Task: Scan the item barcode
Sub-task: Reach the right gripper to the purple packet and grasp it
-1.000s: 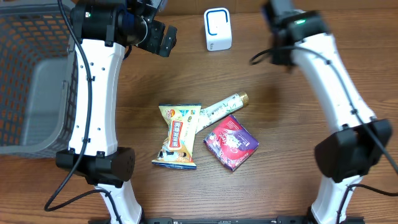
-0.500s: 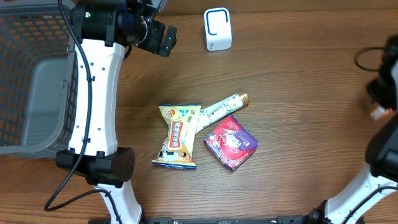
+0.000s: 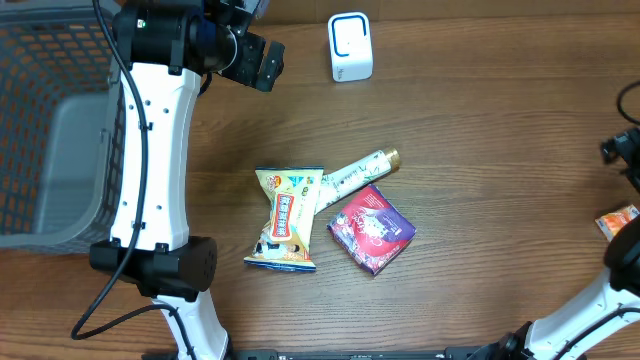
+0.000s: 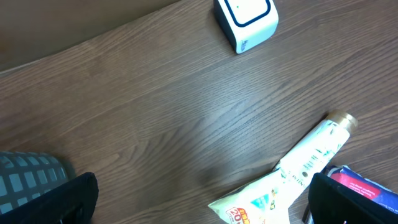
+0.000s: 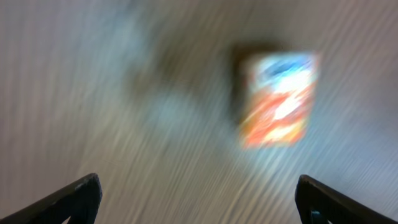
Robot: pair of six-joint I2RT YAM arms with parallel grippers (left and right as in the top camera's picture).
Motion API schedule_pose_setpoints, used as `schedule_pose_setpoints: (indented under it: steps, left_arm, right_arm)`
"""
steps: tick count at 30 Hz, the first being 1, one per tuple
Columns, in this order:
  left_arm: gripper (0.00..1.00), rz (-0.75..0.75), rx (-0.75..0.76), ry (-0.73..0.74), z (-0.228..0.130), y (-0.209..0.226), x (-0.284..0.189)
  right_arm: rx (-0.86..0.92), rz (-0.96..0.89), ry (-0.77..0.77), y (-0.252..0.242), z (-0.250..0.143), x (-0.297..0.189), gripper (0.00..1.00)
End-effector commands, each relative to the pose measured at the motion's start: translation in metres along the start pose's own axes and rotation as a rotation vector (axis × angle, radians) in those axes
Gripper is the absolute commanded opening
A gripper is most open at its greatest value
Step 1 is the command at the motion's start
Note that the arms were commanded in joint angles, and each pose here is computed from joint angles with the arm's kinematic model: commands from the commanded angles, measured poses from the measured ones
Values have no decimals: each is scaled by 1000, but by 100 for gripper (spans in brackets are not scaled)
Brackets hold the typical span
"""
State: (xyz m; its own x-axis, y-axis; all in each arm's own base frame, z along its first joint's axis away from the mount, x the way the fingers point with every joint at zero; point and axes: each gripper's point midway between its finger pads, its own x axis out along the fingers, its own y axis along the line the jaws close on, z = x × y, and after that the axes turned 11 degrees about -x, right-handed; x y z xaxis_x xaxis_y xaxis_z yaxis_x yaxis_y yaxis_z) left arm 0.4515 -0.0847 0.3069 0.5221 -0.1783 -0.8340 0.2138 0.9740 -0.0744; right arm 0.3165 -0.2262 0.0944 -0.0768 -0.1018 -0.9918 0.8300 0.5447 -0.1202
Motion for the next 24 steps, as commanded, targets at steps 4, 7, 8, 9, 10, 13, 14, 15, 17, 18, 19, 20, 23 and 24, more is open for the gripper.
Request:
schedule_pose_setpoints:
  steps: [4,7,8,9,10,13,14,15,17,18,19,20,23,24]
  left_arm:
    - [100,5,-16,-14,2,2,-5]
    - [100,5,-16,-14,2,2,-5]
    - [100,5,-16,-14,2,2,-5]
    - [100,5,-16,-14,2,2,-5]
    - [100,5,-16,-14,2,2,-5]
    - [100,5,-16,-14,2,2,-5]
    - [100,5,-16,-14,2,2,-5]
    - [100,5,-16,-14,2,2,-5]
    - [100,5,-16,-14,2,2,-5]
    - [100,5,-16,-14,2,2,-5]
    - [100,5,-16,-14,2,2,-5]
    - [100,5,-16,-14,2,2,-5]
    - [100,5,-16,-14,2,2,-5]
    - [100,5,-16,-14,2,2,-5]
  right_arm:
    - [-350,285,110,146,-134,-75,100]
    - [-497,295,99,183,-182,-79,100]
    - [-543,306,89,195,-196,-81,100]
    - [-580,317,80,206,-211,-84,100]
    - [-610,328,71,216,-224,-86,100]
    - [-687,386,69,241,-261,-90,100]
    - [-710,420,87,248,-272,-91,100]
    - [-730,460,120,255,-287,-92,100]
    - [-729,485,167,260,-305,-88,99]
    - [-702,456,174,258,-311,-83,97]
    - [-683,415,164,254,-314,-77,97]
    - [-670,375,151,249,-315,-72,97]
    - [-654,251,144,227,-321,-63,97]
    - [-672,232,151,221,-325,-64,97]
